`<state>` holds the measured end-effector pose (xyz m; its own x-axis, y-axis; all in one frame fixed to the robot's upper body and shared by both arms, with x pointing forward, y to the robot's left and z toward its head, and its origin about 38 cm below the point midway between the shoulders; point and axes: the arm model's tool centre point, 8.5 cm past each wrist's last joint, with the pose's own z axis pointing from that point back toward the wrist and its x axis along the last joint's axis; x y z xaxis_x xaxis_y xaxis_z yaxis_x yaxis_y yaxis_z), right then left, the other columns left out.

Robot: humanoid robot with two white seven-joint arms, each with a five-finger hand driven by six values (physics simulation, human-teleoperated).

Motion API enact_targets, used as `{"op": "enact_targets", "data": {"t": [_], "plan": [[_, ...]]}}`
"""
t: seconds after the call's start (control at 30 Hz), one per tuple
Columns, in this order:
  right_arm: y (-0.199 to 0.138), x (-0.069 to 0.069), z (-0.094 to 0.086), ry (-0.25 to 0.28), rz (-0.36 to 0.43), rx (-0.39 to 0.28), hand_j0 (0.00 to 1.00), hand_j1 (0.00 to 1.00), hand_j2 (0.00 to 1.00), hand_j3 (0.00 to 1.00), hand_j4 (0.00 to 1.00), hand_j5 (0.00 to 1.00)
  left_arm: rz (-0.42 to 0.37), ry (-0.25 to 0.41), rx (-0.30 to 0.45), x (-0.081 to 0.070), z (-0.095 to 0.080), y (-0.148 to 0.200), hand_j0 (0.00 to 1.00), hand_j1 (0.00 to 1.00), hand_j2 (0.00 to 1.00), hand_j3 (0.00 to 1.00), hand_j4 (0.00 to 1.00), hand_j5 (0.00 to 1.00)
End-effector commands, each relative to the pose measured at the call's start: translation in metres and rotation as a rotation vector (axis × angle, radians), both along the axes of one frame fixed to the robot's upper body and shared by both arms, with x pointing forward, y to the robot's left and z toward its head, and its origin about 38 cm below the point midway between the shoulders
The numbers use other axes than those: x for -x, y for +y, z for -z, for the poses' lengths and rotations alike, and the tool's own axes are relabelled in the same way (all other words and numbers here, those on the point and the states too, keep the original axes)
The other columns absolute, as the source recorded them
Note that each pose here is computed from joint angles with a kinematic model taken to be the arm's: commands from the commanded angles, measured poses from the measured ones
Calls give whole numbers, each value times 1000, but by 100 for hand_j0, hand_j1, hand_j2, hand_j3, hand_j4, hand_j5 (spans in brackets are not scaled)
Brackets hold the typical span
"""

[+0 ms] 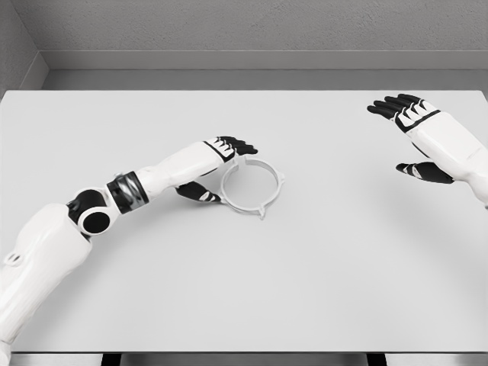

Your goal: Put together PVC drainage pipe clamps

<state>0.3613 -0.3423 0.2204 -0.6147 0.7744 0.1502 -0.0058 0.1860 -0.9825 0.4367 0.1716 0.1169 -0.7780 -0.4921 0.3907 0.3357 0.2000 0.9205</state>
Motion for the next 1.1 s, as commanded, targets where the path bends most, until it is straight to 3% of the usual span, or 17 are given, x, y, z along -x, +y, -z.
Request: {"op": "enact_targets", "data": {"t": [0.0, 1.07], "plan": [[0, 0, -1, -1, 0, -7, 100, 100, 100, 100, 100, 100, -2, 4, 7, 0, 0, 0, 100, 100, 100, 100, 100, 100], [0, 0, -1, 0, -1, -7, 100, 100, 100, 100, 100, 100, -3, 1, 16, -6, -3, -7, 100, 100, 100, 100, 100, 100]]}}
